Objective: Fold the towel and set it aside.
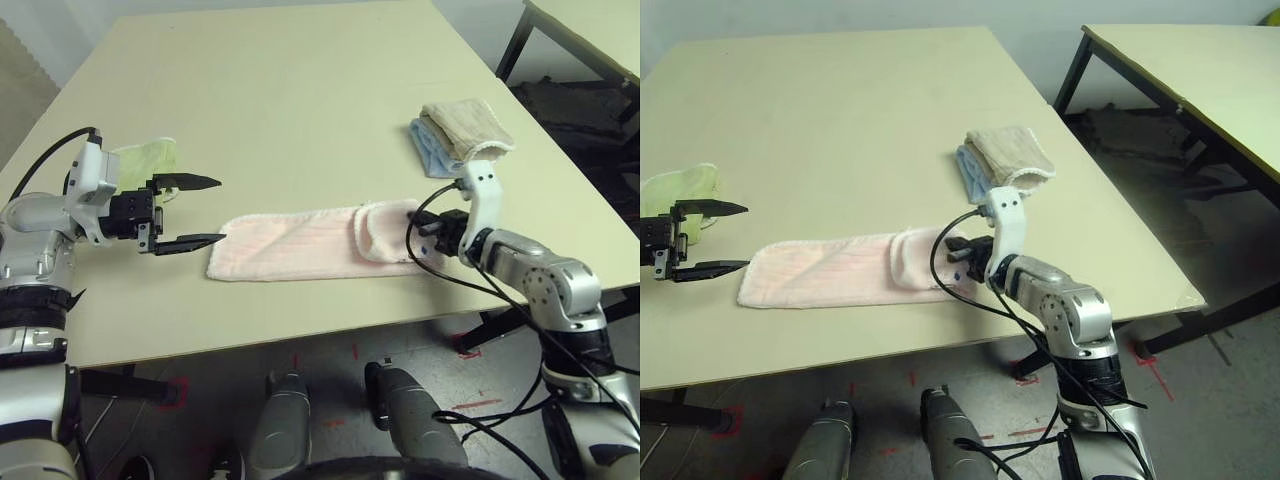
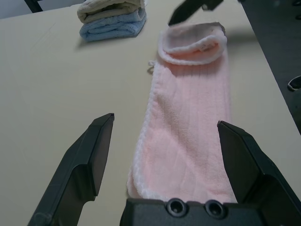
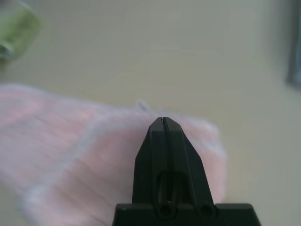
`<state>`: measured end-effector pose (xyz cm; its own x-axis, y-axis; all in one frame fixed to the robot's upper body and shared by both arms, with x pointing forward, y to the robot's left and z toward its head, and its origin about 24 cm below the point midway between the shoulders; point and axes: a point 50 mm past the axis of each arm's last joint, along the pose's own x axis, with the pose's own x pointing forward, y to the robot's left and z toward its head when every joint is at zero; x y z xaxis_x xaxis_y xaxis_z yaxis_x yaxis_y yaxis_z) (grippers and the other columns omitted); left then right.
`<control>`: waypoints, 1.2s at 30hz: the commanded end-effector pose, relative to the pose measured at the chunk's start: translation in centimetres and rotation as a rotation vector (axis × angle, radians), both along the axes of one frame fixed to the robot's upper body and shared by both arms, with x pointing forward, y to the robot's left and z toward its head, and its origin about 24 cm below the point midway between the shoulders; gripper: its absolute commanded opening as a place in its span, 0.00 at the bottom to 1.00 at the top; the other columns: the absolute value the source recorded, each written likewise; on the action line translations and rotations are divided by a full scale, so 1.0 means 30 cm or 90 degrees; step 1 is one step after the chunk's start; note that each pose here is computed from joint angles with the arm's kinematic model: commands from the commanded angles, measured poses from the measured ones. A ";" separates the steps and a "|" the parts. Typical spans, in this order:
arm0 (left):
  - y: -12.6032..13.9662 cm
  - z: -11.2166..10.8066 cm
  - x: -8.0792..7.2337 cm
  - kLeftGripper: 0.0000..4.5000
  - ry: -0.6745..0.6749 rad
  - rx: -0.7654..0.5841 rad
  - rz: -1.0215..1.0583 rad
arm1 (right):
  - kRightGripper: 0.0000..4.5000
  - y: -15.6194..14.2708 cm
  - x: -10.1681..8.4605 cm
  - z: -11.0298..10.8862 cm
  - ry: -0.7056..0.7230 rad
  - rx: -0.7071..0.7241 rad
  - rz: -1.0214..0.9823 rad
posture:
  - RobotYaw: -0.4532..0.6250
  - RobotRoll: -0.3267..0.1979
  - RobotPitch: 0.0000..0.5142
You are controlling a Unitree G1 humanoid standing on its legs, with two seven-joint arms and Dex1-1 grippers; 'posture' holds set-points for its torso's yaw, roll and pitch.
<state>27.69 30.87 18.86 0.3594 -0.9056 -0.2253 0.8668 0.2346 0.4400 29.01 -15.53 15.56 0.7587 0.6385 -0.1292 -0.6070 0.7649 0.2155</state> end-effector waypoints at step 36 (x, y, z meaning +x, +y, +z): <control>0.006 0.009 0.011 1.00 0.003 0.022 0.001 | 0.01 -0.060 -0.201 -0.253 0.125 -0.015 0.227 | 0.44 0.62 0.30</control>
